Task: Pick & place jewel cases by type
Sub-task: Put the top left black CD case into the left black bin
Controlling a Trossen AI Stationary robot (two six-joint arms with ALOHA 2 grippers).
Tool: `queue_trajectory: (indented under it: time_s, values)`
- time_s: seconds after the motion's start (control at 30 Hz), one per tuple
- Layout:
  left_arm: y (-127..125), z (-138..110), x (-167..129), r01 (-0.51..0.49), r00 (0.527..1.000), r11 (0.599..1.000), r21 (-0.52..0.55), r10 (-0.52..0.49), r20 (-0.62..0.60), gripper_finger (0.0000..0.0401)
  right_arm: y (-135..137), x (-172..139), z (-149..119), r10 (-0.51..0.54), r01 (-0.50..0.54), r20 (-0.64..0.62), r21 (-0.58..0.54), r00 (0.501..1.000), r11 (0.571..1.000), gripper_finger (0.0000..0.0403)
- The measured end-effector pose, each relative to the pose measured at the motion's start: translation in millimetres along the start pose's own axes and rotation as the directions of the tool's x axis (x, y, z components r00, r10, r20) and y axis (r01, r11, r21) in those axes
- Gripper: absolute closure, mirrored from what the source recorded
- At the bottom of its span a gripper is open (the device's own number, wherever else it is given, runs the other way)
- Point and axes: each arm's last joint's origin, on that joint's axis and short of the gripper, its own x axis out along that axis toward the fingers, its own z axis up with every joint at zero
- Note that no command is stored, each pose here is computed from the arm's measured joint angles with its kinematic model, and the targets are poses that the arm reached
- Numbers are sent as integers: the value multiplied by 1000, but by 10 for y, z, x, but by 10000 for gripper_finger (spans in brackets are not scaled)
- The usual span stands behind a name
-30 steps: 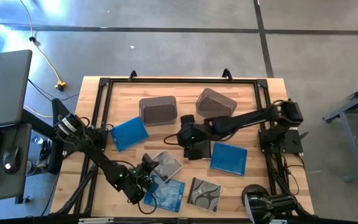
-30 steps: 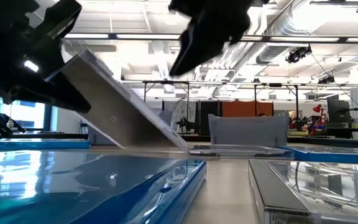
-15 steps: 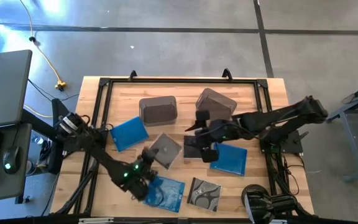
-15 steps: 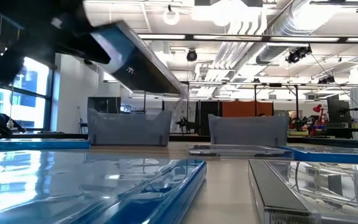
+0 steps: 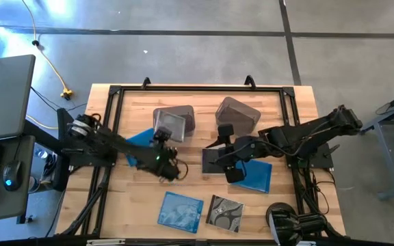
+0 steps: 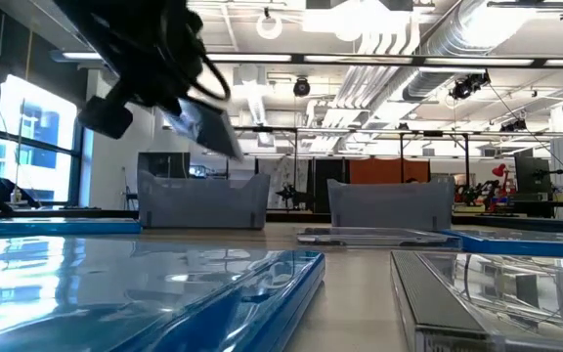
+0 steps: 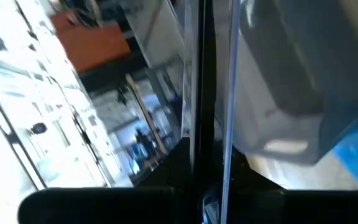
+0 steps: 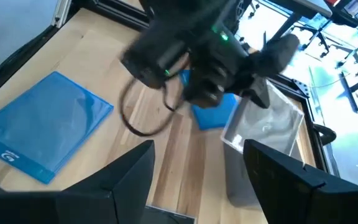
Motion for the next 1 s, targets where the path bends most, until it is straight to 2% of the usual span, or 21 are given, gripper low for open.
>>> queue_trajectory:
  time_s: [0.13,0.23,0.33,0.5,0.63,0.73,1.0]
  values:
    - [94,-82,183,53,996,998,36,-51,-76,378,-7,4,-6,-1,1,-5,0,1000,1000,159]
    - [127,-102,263,161,985,983,93,-153,-86,378,-6,4,-7,0,0,-6,0,1000,1000,159]
    - [167,-83,293,229,973,965,124,-225,-46,378,-5,5,-9,1,-1,-7,-1,1000,1000,159]
    - [261,-11,275,266,956,951,157,-281,81,378,-6,5,-9,0,0,-7,-1,1000,1000,159]
    - [324,22,319,334,917,926,174,-362,169,378,-5,5,-9,0,0,-8,-1,1000,1000,159]
    - [349,41,410,393,889,909,140,-415,194,377,-5,5,-9,1,-1,-8,2,1000,1000,159]
    - [395,18,531,381,904,918,111,-395,165,343,-5,6,-10,1,-1,-8,-1,1000,1000,159]
